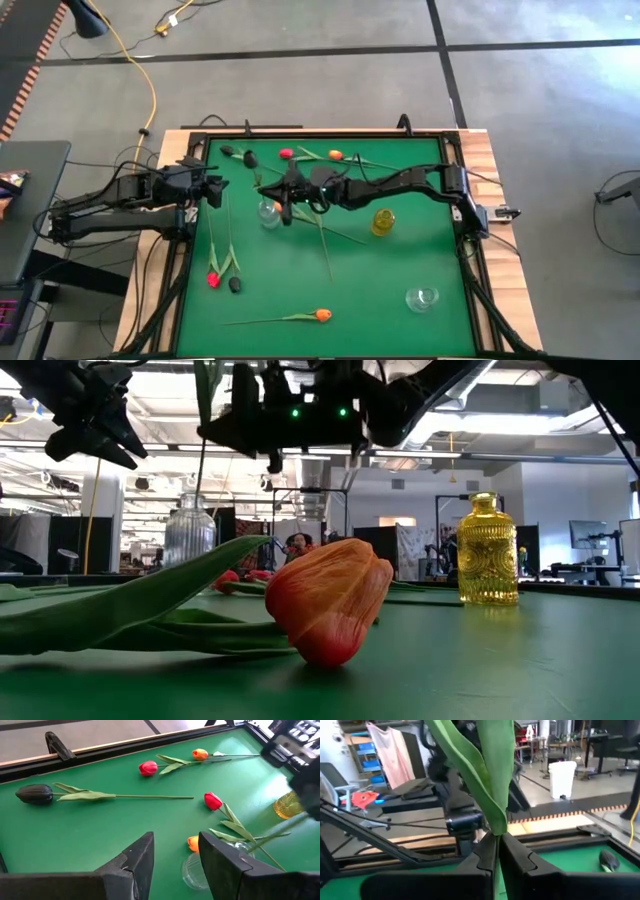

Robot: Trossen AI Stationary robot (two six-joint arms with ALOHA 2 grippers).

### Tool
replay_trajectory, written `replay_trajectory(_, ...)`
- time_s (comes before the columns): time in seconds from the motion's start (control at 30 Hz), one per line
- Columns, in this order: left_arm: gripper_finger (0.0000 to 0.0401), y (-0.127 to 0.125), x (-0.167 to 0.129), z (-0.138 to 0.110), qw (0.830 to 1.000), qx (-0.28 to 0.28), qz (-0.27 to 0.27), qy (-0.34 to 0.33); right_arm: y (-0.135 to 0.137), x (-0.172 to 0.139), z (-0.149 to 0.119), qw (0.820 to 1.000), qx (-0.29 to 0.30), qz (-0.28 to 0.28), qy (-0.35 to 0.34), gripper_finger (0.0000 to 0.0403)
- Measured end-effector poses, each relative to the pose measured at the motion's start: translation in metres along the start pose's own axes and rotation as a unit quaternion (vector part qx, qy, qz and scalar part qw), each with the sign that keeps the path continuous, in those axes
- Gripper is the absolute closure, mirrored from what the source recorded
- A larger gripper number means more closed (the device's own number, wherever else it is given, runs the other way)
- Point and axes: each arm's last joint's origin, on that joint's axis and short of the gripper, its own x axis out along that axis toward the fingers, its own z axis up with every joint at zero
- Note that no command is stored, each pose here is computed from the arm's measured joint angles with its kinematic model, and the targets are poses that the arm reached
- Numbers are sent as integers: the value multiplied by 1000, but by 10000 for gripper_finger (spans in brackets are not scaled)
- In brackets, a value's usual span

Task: Sort flowers into vase by color
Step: Put the top right black tulip into the top transparent vase, then put the top black tulip into the top transparent vase

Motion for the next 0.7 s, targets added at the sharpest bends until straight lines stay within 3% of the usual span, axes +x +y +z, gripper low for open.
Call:
replay_trajectory(0.27,260,0,0,0,1000,0,-2,1,5,0,1,1000,-6,6,-6,329)
replay_trajectory(0.5,260,0,0,0,1000,1,-3,2,3,0,-2,999,29,11,12,242)
replay_trajectory(0.7,260,0,0,0,1000,2,-3,2,2,-2,-4,994,63,65,56,166)
